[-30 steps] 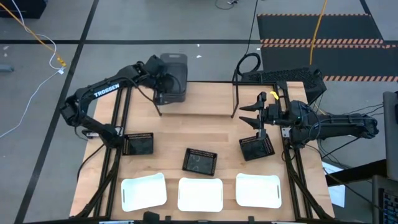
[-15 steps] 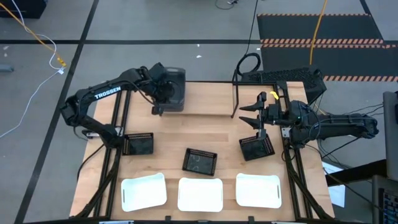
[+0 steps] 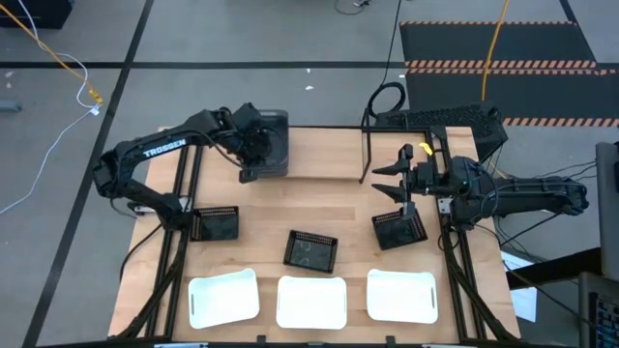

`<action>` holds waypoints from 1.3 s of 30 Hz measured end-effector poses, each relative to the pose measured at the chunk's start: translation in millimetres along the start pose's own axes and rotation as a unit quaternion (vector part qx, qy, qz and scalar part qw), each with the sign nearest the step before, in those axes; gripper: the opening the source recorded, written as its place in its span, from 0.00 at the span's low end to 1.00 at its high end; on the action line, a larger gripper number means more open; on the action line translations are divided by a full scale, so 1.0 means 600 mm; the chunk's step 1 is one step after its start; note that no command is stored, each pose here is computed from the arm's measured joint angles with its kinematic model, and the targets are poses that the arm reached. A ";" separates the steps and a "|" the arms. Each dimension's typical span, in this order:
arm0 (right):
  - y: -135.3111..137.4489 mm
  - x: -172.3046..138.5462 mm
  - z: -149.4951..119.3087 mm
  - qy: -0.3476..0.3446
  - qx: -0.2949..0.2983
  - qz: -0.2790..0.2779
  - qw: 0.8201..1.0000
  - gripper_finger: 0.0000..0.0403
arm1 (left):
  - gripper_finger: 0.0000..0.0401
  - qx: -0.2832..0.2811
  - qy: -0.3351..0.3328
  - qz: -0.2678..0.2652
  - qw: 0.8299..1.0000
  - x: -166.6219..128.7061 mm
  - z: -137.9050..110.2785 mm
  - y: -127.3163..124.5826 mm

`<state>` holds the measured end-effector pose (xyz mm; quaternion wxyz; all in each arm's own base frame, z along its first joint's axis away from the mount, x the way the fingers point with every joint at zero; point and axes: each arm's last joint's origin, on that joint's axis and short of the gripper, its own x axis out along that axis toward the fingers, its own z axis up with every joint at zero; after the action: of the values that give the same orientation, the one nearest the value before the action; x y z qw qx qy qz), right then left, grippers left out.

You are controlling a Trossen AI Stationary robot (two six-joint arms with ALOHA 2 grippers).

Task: Stack baskets on shelf by color
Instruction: Stack the gray bin on top of the gray bin, then put the top left black bin on the shelf

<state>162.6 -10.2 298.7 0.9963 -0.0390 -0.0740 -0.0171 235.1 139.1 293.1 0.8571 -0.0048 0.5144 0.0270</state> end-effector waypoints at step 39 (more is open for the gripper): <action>-0.003 0.000 -0.002 0.004 0.103 -0.033 0.994 0.39 | 0.37 -0.442 0.022 0.147 0.885 -0.022 -0.032 -0.271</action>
<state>162.6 -12.2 297.8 0.9943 0.0662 -0.0723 -0.0425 220.2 -24.5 292.3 0.7409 -0.3082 0.4625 0.3771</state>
